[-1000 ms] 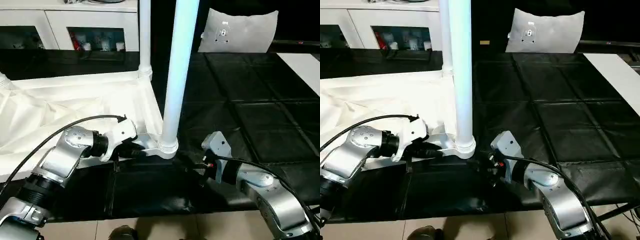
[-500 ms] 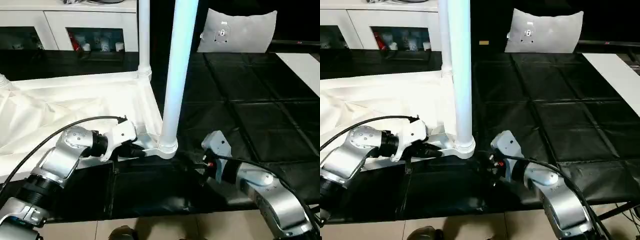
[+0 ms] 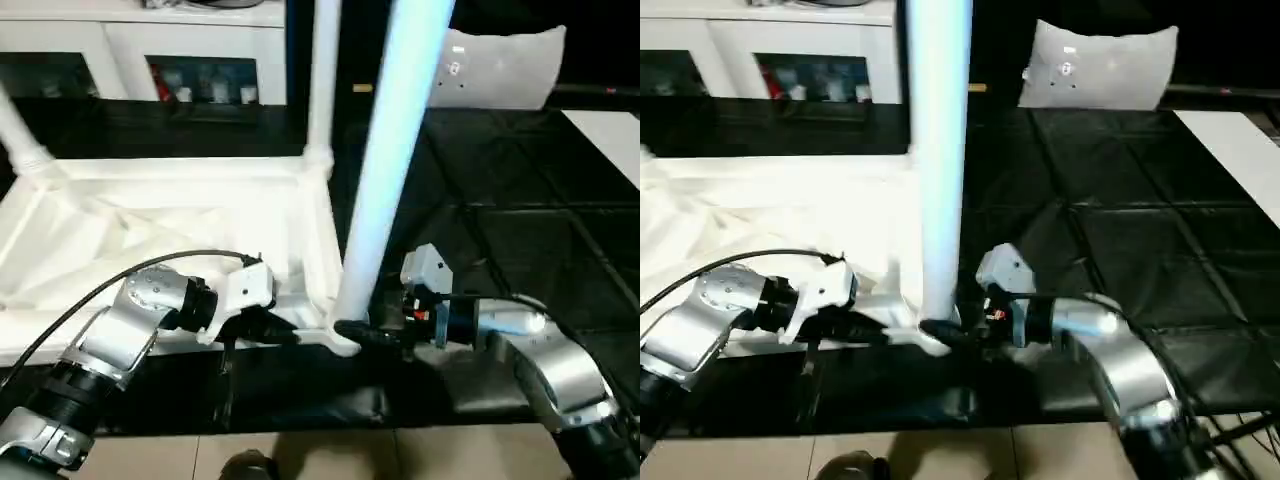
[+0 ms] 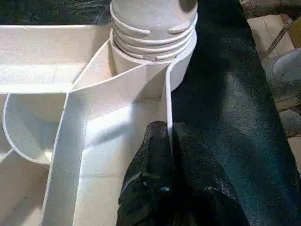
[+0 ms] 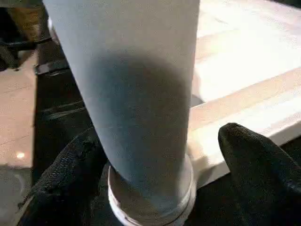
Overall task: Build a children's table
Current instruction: Rotate leg to tighten
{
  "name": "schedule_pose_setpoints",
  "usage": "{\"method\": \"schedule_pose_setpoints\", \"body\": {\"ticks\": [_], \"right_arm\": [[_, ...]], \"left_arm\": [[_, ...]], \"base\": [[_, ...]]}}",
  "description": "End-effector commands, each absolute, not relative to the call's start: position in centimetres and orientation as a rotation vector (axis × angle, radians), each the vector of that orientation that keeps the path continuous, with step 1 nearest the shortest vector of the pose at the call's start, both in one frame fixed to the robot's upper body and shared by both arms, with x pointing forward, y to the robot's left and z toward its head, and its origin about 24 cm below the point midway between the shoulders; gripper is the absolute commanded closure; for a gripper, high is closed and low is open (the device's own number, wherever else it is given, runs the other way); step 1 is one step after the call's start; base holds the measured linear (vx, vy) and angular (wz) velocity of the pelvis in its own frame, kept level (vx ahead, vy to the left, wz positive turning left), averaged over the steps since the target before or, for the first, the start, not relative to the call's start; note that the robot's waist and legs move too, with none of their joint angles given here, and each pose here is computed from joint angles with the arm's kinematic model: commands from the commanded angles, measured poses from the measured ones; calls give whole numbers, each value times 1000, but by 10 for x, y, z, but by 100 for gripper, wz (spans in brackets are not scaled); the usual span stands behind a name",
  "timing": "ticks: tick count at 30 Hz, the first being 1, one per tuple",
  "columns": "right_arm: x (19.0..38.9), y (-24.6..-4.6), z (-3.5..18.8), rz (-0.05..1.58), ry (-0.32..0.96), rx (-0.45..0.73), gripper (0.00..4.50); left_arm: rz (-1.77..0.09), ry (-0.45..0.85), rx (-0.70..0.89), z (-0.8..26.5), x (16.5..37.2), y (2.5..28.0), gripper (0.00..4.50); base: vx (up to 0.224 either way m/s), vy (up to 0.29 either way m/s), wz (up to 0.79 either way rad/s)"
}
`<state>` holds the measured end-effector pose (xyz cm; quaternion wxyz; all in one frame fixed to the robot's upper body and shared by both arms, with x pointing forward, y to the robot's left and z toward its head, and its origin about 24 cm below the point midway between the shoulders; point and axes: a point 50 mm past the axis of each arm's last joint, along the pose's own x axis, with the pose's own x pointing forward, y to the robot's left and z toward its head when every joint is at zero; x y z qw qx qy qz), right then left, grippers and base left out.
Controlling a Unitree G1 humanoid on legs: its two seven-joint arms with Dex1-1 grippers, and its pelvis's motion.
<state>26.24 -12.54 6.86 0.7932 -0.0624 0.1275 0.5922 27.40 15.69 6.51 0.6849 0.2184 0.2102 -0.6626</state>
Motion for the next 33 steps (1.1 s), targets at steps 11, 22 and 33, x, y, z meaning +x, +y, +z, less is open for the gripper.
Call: {"method": "schedule_pose_setpoints", "body": {"ticks": [11, 22, 33], "right_arm": [[267, -128, 61, 1411, 332, -163, 164], [269, -128, 59, 1465, 358, -165, 227], [263, -124, 56, 1472, 363, -103, 243]], "left_arm": [[-1552, 440, 530, 73, 273, 151, 450], [-1537, 440, 530, 74, 274, 155, 450], [-1460, 417, 472, 76, 279, 154, 450]], "base": [[0, 0, 0], [0, 0, 0], [0, 0, 0]]}}
